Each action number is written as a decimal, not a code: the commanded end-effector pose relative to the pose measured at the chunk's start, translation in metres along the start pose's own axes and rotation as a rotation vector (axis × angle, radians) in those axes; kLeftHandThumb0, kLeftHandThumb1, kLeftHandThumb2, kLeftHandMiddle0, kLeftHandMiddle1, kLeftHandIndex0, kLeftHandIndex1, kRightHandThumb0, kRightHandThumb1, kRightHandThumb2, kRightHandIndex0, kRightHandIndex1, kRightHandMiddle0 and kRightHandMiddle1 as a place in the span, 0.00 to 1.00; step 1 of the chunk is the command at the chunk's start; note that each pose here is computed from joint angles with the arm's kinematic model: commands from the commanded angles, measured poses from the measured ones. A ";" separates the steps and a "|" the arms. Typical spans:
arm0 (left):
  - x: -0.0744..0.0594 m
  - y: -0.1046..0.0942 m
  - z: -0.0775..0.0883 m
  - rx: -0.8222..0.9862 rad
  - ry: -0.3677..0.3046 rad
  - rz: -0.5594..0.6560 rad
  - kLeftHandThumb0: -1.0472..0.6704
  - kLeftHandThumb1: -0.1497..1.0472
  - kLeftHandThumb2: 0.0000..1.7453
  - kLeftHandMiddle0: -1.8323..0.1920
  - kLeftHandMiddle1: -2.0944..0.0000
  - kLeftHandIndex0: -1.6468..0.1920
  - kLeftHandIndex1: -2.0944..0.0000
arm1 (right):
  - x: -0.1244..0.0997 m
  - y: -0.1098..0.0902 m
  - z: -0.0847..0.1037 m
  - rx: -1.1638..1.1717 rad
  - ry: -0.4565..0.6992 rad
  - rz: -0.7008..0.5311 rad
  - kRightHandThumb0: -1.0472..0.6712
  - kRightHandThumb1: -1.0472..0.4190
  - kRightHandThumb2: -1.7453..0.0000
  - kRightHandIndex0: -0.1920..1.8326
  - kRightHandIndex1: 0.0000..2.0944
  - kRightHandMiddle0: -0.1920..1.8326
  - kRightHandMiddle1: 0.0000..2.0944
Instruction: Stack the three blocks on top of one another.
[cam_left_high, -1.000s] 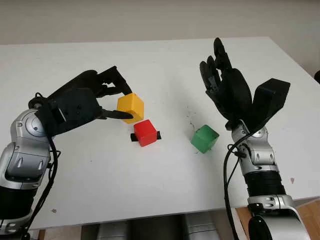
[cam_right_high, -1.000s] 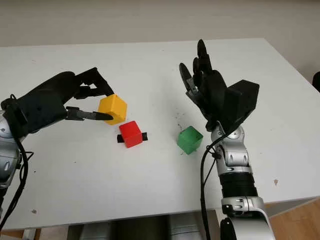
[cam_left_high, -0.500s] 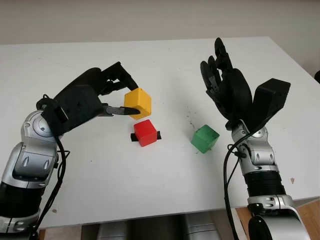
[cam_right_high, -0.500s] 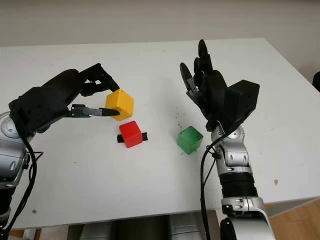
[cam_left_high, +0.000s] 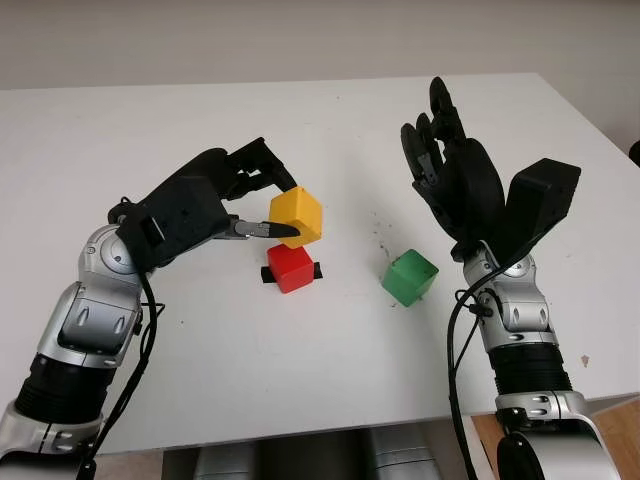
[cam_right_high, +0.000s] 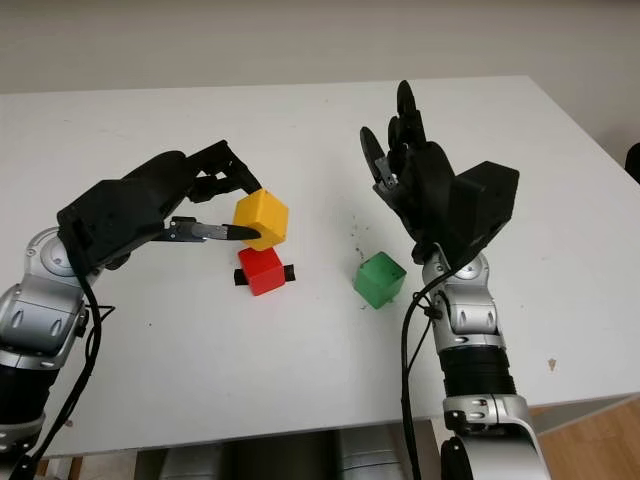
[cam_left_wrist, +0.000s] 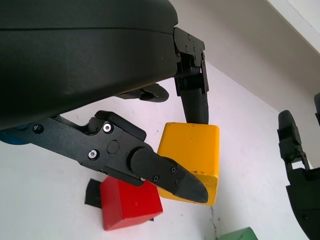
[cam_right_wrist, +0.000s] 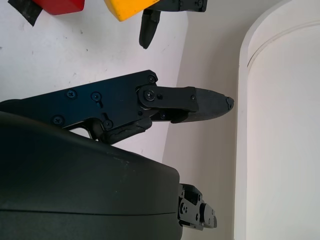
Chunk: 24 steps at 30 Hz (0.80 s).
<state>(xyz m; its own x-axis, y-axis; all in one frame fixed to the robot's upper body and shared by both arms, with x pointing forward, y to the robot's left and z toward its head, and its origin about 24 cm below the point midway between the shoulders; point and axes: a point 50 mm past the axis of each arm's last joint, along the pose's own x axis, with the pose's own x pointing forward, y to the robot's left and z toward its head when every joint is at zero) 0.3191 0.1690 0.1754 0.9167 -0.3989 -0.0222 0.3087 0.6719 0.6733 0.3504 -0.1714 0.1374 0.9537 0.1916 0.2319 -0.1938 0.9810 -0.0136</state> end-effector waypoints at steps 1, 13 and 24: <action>0.000 -0.004 -0.002 -0.023 -0.005 -0.005 0.36 1.00 0.09 0.72 0.99 0.70 0.20 | 0.000 0.001 0.008 -0.002 -0.035 0.002 0.27 0.00 0.77 0.00 0.01 0.00 0.02; -0.002 -0.016 -0.012 -0.091 0.044 -0.024 0.37 1.00 0.07 0.71 0.99 0.70 0.21 | 0.001 0.001 0.008 0.002 -0.039 0.003 0.27 0.00 0.77 0.00 0.01 0.00 0.02; -0.003 -0.020 -0.019 -0.024 0.086 -0.014 0.38 1.00 0.08 0.70 1.00 0.71 0.20 | 0.001 0.000 0.008 0.007 -0.041 -0.006 0.27 0.00 0.79 0.00 0.01 0.00 0.02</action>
<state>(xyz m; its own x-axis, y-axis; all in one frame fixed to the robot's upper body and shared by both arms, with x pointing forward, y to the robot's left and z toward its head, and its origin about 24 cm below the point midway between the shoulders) 0.3155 0.1681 0.1504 0.9289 -0.3596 -0.0891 0.3297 0.6930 0.6411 0.3499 -0.1718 0.1399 0.9523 0.1824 0.2445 -0.1870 0.9824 -0.0047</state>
